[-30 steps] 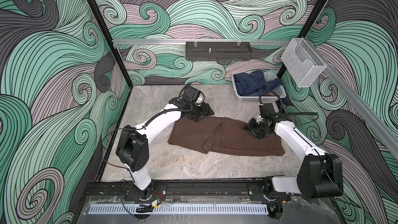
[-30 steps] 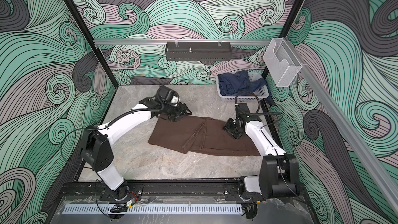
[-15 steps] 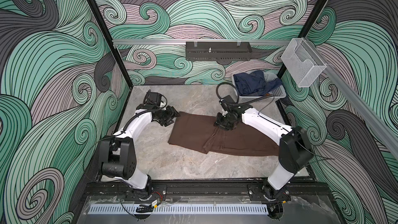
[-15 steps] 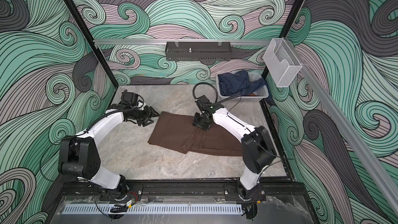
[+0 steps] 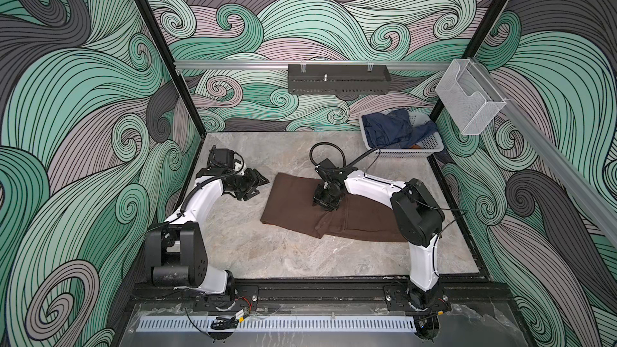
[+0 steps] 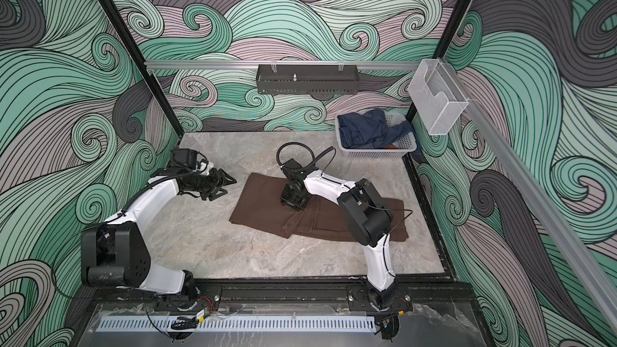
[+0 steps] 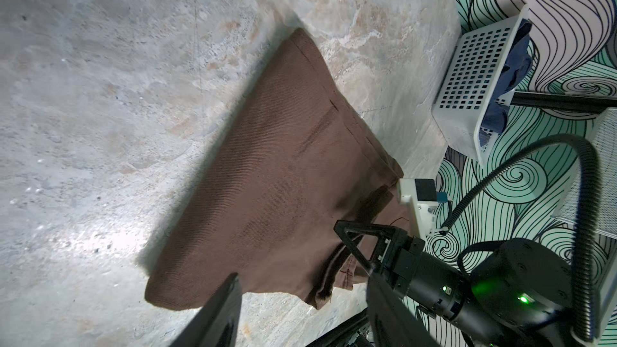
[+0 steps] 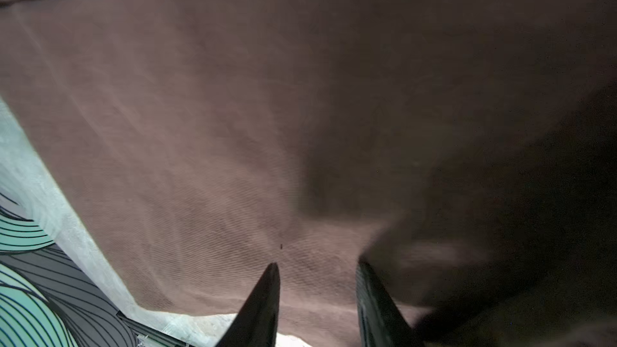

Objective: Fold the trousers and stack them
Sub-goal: 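Draw the left gripper back while the right gripper holds the folded trousers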

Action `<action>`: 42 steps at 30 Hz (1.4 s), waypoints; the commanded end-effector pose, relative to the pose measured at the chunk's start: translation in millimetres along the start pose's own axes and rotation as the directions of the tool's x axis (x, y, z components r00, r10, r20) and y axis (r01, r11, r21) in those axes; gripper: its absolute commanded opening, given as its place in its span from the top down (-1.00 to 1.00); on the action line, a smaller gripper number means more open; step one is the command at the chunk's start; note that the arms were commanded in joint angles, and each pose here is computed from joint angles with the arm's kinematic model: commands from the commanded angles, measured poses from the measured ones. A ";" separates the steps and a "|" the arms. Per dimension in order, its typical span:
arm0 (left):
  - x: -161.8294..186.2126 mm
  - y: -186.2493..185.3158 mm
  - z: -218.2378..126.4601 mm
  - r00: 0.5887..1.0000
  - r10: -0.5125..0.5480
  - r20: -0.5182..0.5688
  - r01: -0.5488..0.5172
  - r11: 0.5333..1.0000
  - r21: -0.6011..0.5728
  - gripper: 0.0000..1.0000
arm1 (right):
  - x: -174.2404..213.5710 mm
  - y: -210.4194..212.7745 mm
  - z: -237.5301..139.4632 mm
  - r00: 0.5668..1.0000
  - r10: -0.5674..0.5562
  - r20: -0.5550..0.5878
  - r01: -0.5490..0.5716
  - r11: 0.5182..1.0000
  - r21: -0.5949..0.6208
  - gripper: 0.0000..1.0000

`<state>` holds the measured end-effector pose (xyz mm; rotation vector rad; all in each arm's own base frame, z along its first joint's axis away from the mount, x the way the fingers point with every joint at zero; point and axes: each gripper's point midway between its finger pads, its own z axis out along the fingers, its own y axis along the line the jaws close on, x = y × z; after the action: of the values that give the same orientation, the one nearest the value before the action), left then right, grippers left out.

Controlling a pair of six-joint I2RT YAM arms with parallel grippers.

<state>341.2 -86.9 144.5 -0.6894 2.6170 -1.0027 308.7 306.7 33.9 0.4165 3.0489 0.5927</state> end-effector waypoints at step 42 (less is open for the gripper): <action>-26.7 36.5 51.5 0.954 0.209 -0.213 -0.250 0.950 -0.189 -0.27 | -33.6 -173.4 -143.3 0.967 0.096 0.236 -0.113 0.992 0.057 0.09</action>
<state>371.4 -82.3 87.4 -0.4264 2.8724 -0.8198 294.7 101.1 98.2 0.6179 2.8419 0.3928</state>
